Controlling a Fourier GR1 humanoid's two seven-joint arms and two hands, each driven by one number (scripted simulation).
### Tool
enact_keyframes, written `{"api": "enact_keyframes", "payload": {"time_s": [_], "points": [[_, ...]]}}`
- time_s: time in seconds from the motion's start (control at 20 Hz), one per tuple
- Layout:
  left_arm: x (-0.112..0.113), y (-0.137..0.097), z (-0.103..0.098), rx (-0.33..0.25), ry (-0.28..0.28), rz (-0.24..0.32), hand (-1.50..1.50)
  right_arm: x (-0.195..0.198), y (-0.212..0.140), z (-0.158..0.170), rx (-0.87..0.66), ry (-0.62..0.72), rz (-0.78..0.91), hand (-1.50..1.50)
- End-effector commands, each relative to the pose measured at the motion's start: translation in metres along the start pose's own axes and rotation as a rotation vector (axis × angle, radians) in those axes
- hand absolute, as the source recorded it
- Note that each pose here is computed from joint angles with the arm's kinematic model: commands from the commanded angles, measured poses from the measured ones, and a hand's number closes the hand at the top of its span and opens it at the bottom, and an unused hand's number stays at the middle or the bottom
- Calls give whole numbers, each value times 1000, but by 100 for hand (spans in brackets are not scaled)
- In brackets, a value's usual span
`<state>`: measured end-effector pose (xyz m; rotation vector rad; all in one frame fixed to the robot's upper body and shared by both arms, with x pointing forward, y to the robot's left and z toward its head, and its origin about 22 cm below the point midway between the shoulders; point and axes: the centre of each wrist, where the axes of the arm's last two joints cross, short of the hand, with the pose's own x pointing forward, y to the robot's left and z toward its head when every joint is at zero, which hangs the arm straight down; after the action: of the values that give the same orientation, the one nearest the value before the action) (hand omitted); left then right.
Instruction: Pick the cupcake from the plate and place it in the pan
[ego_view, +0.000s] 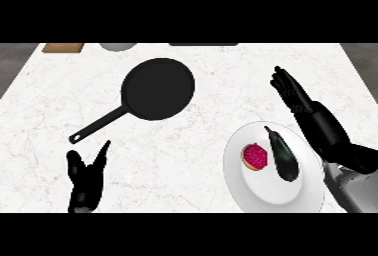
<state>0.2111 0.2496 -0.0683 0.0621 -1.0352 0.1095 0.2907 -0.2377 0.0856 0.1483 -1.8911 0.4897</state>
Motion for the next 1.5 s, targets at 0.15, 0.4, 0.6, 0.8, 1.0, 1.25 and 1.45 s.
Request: {"api": "enact_keyframes", "payload": {"time_s": [0.15,0.4,0.6,0.8,1.0,1.25,1.45], "points": [[36,32,82,-21,-179,-229,0,-13,3,-4,-153,103,-133,-150],[29,54,120,27,-153,-322,0,-51,-45,42,-505,448,26,-150],[36,71,116,107,-209,-376,0,-58,-49,62,-456,598,95,-150],[36,73,118,104,-232,-415,0,-36,-77,57,-280,654,359,-150],[35,64,113,75,-254,-409,0,-27,-67,48,-135,678,427,-150],[36,61,109,69,-279,-418,0,-9,-62,28,34,704,452,-150],[36,61,106,60,-296,-426,0,3,-47,10,166,738,473,-150]]}}
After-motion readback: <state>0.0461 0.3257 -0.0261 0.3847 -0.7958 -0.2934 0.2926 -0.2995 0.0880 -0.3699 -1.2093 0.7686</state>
